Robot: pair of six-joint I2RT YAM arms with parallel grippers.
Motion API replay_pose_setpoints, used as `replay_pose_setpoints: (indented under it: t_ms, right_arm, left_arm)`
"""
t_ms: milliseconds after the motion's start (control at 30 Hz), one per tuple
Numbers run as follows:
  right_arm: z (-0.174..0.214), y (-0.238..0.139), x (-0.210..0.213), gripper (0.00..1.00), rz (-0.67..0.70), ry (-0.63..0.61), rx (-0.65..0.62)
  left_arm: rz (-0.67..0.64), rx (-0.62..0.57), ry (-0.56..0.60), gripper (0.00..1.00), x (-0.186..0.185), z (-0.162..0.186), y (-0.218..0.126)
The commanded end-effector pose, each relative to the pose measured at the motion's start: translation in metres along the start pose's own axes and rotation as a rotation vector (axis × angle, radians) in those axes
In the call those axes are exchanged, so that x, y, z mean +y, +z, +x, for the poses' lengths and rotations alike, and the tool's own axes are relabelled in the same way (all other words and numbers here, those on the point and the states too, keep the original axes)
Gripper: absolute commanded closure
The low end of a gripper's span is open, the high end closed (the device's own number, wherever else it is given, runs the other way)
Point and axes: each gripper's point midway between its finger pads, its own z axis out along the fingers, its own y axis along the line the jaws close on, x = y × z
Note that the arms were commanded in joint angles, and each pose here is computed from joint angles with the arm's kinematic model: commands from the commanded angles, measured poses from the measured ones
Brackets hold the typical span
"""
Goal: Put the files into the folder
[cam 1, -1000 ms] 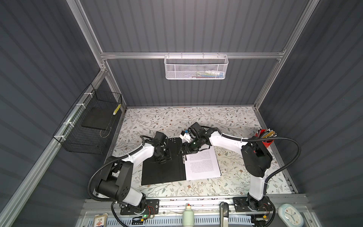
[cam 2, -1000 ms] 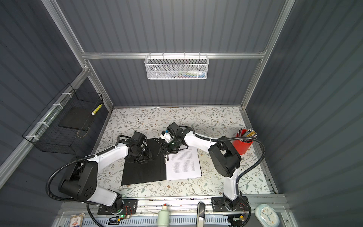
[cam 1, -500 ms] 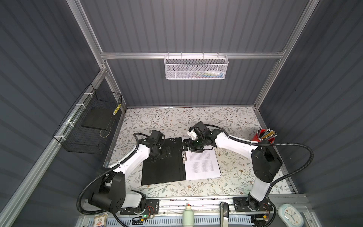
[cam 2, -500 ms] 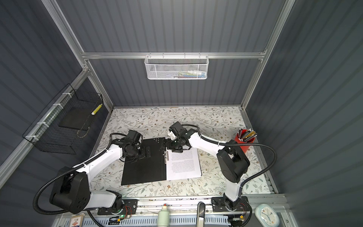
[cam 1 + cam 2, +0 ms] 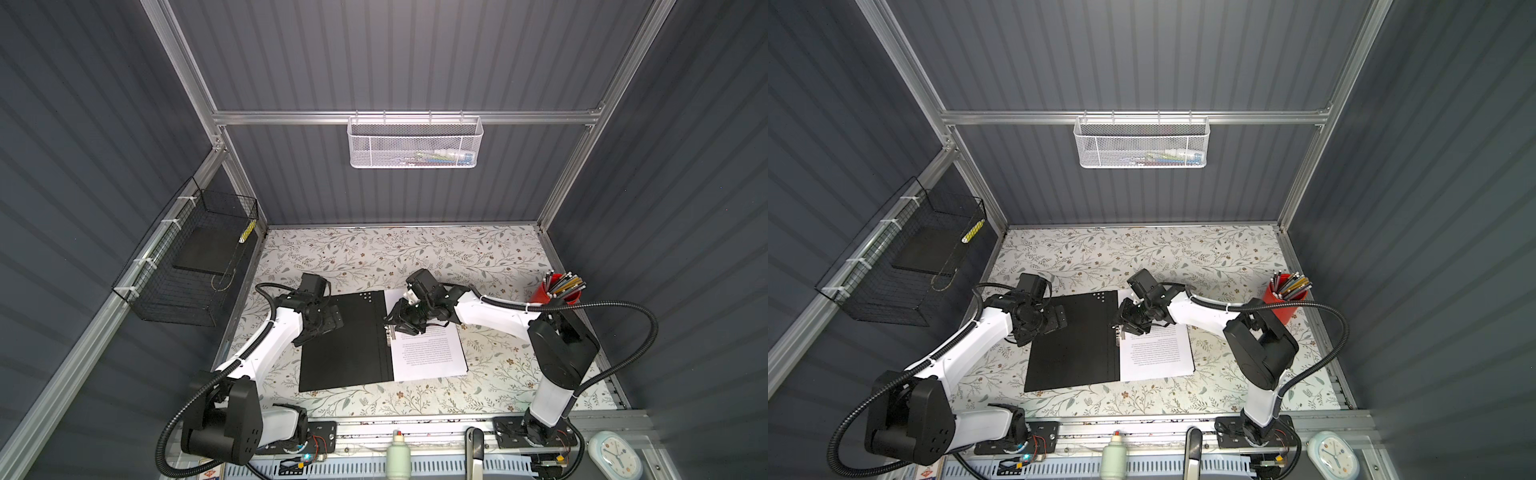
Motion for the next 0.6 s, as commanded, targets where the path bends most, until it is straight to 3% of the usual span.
replay_pose_setpoints:
  t_ms: [0, 567]
  right_arm:
    - [0.001, 0.001, 0.009, 0.61, -0.041, 0.055, 0.011]
    - [0.006, 0.022, -0.006, 0.71, -0.018, 0.126, 0.056]
  left_arm:
    - [-0.022, 0.013, 0.003, 0.00, 0.007, 0.005, -0.001]
    - [0.003, 0.006, 0.017, 0.00, 0.004, 0.004, -0.001]
